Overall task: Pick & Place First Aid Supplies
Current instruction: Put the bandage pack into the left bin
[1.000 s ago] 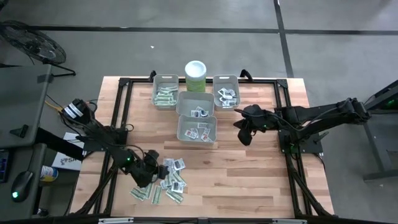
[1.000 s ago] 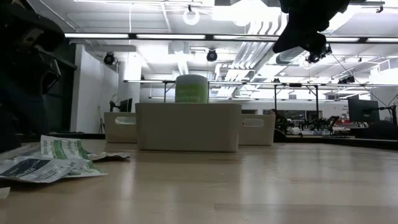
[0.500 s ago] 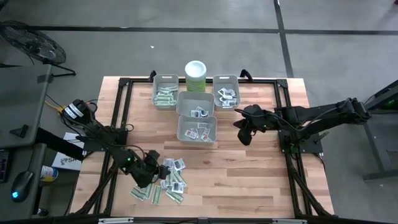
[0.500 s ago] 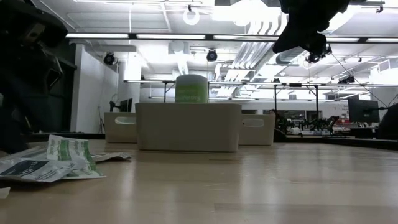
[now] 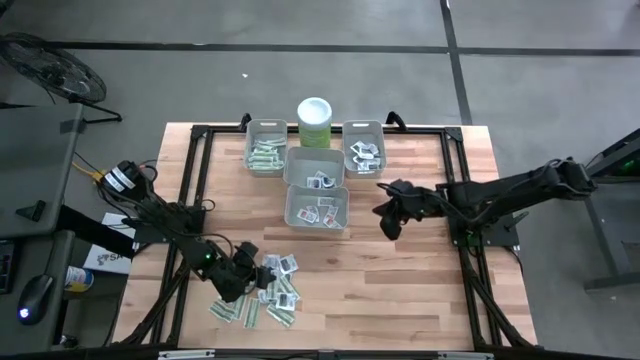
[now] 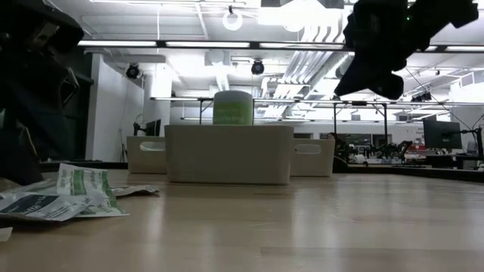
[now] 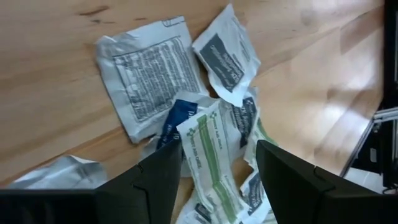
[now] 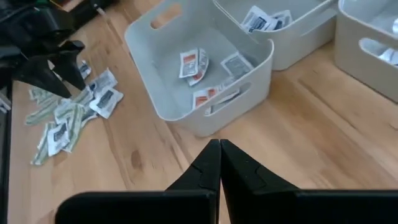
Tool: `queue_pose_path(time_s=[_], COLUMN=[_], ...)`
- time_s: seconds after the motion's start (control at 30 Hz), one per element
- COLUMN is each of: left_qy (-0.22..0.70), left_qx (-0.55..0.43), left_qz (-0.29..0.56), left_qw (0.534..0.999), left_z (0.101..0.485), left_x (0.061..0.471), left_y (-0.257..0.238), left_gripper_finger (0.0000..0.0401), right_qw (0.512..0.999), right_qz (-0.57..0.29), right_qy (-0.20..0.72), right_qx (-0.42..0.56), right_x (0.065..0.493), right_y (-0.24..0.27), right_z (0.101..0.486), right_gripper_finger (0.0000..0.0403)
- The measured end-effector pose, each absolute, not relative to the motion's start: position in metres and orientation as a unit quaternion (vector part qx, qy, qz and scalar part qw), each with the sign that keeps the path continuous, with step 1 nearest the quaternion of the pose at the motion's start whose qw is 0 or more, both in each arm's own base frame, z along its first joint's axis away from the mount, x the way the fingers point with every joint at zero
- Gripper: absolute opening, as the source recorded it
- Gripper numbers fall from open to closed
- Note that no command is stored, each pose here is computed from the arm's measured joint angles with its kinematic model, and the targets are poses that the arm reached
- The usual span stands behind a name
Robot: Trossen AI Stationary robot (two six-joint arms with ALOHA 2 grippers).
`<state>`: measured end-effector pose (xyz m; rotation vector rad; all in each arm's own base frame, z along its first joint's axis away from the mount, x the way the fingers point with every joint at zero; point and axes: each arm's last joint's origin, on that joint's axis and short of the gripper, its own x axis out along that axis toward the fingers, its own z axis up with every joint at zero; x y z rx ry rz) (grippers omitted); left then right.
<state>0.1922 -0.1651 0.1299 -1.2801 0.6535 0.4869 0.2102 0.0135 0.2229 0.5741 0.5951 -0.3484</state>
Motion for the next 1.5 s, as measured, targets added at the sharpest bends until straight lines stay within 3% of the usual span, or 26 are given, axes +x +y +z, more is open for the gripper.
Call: queue_pose_path(time_s=[0.37,0.83,1.27,1.5], left_qy=[0.292,0.306,0.311,0.311], left_qx=[-0.588,-0.581,-0.562,-0.552], left_qz=[0.213,0.218,0.209,0.194], left_qw=[0.723,0.722,0.737,0.749], left_z=[0.123,0.119,0.119,0.124], left_x=[0.196,0.196,0.196,0.196], left_y=[-0.169,-0.169,-0.17,-0.17], left_gripper_finger=[0.0188,0.0008,0.0001,0.0001], right_qw=[0.908,0.907,0.952,0.951], right_qz=[-0.172,-0.161,0.053,0.077], right_qy=[0.27,0.274,0.268,0.27], right_qx=[0.272,0.275,0.142,0.131], right_x=[0.211,0.211,0.217,0.217], right_y=[0.016,0.016,0.026,0.027], right_z=[0.222,0.222,0.232,0.232], right_gripper_finger=[0.0,0.0,0.0,0.0])
